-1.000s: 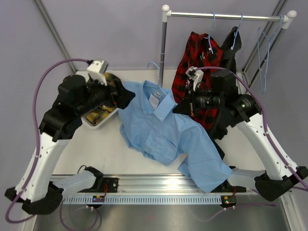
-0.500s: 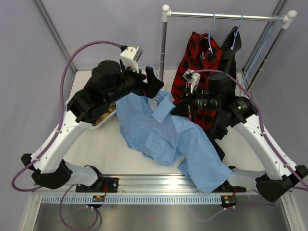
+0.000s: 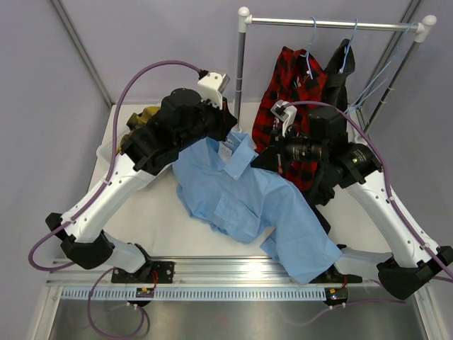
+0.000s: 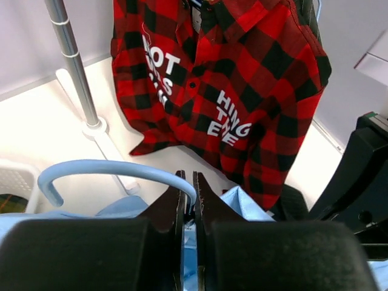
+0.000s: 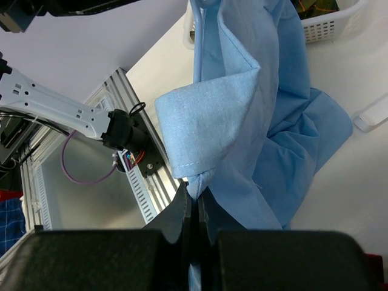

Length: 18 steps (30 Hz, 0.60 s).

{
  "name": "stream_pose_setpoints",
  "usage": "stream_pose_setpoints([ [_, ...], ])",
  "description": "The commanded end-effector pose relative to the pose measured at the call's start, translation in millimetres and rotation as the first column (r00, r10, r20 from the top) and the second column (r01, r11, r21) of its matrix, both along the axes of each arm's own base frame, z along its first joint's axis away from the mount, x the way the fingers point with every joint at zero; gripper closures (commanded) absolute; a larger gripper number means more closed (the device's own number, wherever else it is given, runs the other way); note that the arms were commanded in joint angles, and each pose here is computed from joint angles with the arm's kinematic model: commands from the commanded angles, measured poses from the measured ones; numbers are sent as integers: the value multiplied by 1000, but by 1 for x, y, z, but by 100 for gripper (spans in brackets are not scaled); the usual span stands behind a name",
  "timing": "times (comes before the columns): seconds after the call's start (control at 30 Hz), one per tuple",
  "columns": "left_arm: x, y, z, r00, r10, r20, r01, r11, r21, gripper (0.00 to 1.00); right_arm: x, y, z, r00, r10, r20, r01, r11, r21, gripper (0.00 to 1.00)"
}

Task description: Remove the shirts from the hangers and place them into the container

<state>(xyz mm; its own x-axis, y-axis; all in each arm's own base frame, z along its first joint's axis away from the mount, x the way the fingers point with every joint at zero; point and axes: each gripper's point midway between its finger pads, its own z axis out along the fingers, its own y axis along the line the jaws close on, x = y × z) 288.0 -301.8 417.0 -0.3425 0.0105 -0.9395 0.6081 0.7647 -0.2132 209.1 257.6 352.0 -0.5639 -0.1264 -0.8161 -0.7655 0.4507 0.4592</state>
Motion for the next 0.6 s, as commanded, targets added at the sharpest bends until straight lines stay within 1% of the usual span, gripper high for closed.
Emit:
stream_pose_setpoints([
  [0.0,6,10,44,991,69,111,-59,993,-98,100,-9,3,21,992,64,107,-67,997,29,94],
  [0.03,8,13,44,989,85,122,-74,993,-86,100,-10,1,25,992,52,113,-56,998,32,85],
  [0.07,9,17,46,986,104,129,-93,992,-86,100,-11,-1,25,994,43,104,-45,999,23,61],
  [0.13,16,31,46,974,181,138,-172,982,-80,100,-10,-8,38,991,-7,133,3,1000,25,45],
  [0.17,19,35,44,968,209,137,-200,977,-75,100,-9,-13,44,988,-35,151,31,999,28,33],
  [0.2,25,41,39,956,262,129,-255,964,-69,100,-8,-20,57,978,-83,190,77,996,41,29],
  [0.27,33,44,34,944,306,123,-301,952,-60,100,-5,-28,69,966,-141,215,132,990,57,24],
  [0.3,37,46,31,935,333,121,-329,943,-52,100,-2,-34,79,954,-186,234,174,982,69,23],
  [0.4,51,44,22,917,383,113,-382,923,-34,100,0,-41,90,937,-254,241,234,966,106,21],
  [0.47,58,42,16,906,412,102,-411,911,-26,100,1,-41,95,933,-286,219,259,955,144,22],
  [0.57,66,39,14,892,442,95,-441,897,-29,100,2,-27,87,951,-271,148,246,954,170,24],
])
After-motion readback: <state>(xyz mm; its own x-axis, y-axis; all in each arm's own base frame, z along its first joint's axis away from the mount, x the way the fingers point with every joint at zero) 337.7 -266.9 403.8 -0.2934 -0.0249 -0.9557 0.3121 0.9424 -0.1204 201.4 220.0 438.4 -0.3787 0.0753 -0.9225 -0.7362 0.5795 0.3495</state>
